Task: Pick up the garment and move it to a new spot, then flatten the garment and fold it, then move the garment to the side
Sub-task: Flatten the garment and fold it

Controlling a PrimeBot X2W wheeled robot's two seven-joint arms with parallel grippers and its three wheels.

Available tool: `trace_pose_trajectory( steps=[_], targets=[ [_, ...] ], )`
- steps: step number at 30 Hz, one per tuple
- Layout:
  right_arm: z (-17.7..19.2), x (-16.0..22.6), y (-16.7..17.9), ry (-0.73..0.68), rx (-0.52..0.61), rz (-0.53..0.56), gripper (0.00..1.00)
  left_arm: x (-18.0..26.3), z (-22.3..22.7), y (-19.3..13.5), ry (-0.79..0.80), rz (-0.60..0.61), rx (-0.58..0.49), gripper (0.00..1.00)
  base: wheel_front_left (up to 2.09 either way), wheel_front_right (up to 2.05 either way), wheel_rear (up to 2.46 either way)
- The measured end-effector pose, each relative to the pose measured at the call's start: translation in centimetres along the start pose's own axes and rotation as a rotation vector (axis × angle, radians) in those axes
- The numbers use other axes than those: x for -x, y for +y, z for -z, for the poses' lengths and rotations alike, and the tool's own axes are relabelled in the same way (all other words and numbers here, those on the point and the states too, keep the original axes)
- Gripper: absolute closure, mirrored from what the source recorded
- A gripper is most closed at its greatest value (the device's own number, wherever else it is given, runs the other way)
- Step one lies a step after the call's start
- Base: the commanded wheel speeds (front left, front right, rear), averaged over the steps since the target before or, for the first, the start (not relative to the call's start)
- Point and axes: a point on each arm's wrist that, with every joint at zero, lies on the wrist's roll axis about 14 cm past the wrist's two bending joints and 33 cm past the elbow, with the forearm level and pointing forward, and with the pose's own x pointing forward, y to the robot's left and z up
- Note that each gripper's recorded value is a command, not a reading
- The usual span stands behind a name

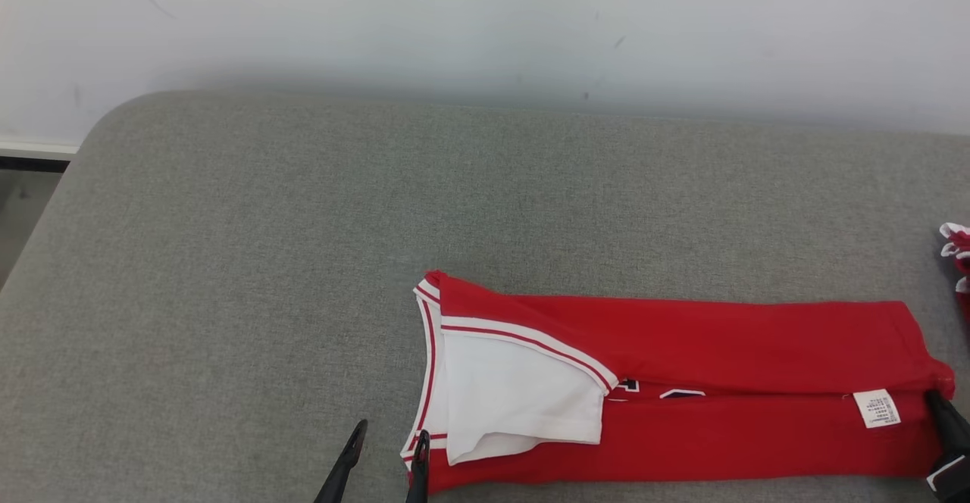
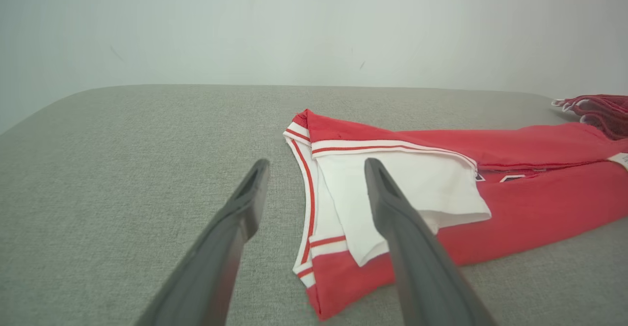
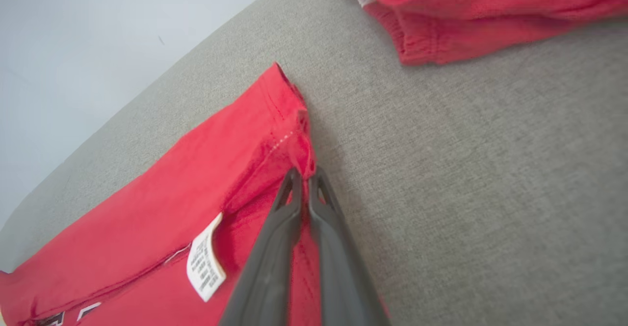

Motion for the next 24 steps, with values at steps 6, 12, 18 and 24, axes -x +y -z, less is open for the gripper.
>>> trace_pose_trajectory(
  steps=[6,12,18,24],
  targets=[
    [-1.7,0.5,2.2,-0.032,-0.012,-0.081,1.00,0.1,-0.1,-0.4,-0.004,0.016,0.000,0.00,0.00,0.00,0.00],
    [-2.0,1.5,8.0,-0.040,-0.024,-0.272,1.00,0.2,-0.3,-0.7,-0.012,0.025,0.006,0.00,0.00,0.00,0.00],
    [-1.7,2.5,13.0,-0.033,0.015,-0.425,1.00,0.6,-0.4,-0.9,-0.017,0.030,0.009,0.00,0.00,0.00,0.00],
    [-1.1,2.7,18.8,-0.026,0.036,-0.580,1.00,1.2,-0.3,-0.3,-0.015,0.010,0.007,0.00,0.00,0.00,0.00]
  ],
)
